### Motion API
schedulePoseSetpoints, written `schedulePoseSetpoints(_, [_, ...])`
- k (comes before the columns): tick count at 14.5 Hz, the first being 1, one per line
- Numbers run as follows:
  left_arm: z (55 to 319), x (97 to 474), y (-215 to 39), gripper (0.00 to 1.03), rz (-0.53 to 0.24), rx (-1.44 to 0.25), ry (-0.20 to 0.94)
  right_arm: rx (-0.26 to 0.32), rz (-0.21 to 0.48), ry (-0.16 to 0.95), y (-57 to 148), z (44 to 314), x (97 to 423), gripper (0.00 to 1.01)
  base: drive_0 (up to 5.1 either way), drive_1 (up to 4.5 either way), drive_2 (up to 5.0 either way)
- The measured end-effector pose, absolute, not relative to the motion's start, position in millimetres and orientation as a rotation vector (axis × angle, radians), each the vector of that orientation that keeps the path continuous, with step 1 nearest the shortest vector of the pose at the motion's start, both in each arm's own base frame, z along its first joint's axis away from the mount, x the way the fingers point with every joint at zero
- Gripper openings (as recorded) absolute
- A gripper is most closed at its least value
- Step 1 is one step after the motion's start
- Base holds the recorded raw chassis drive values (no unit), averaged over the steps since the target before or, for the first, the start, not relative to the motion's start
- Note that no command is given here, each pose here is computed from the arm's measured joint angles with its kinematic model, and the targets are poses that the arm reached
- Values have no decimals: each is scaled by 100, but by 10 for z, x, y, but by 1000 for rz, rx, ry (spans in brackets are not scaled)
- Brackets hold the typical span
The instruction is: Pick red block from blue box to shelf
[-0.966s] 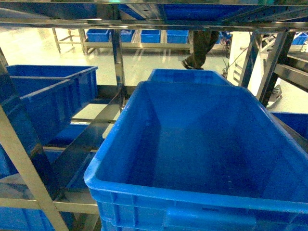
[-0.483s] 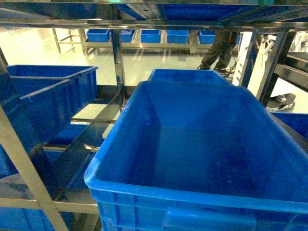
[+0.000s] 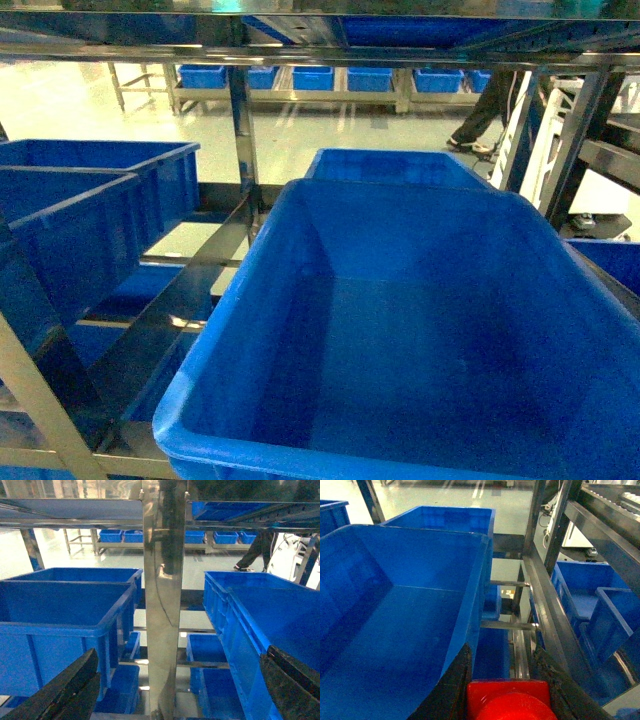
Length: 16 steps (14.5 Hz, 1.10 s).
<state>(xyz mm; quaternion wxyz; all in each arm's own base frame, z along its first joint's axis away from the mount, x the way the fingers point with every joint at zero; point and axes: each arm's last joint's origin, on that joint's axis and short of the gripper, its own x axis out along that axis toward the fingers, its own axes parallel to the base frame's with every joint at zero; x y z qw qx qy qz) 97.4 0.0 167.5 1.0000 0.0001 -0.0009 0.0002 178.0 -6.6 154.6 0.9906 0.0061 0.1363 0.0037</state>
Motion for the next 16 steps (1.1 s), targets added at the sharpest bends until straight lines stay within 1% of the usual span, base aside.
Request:
schedulePoseSetpoints(3, [1674,974,0,98,0,0,-1,12,7,276,-66,1544,1779,28,0,0,0])
schedulePoseSetpoints(4, [1673,974,0,98,0,0,-1,14,10,293,-65,1528,1775,28,0,0,0])
schedulePoseSetpoints(5, [1674,974,0,98,0,0,-1,18,20,322,-60,1500,1768,28,0,0,0])
schedulePoseSetpoints(6, [1673,974,0,98,0,0,-1,30,47,324,-27,1492,1777,28,0,0,0])
schedulePoseSetpoints(7, [1673,974,0,98,0,0,-1,59,113,324,39,1490,1809,28,0,0,0])
schedulePoseSetpoints(8, [1673,974,0,98,0,0,-1,77,156,328,94,1500,1847,28,0,0,0])
schedulePoseSetpoints(10, [1674,974,0,98,0,0,-1,108,277,304,290,1581,2052,28,0,0,0])
schedulePoseSetpoints(12, [1673,974,0,98,0,0,-1,134,368,309,474,1559,2275,28,0,0,0])
schedulePoseSetpoints(14, [1674,974,0,98,0,0,-1,152,422,375,643,1470,2475,28,0,0,0])
schedulePoseSetpoints(15, [1673,974,0,98,0,0,-1,165,472,394,766,1446,2614,28,0,0,0])
schedulePoseSetpoints(16, [1674,974,0,98,0,0,-1,165,504,401,853,1434,2695,28,0,0,0])
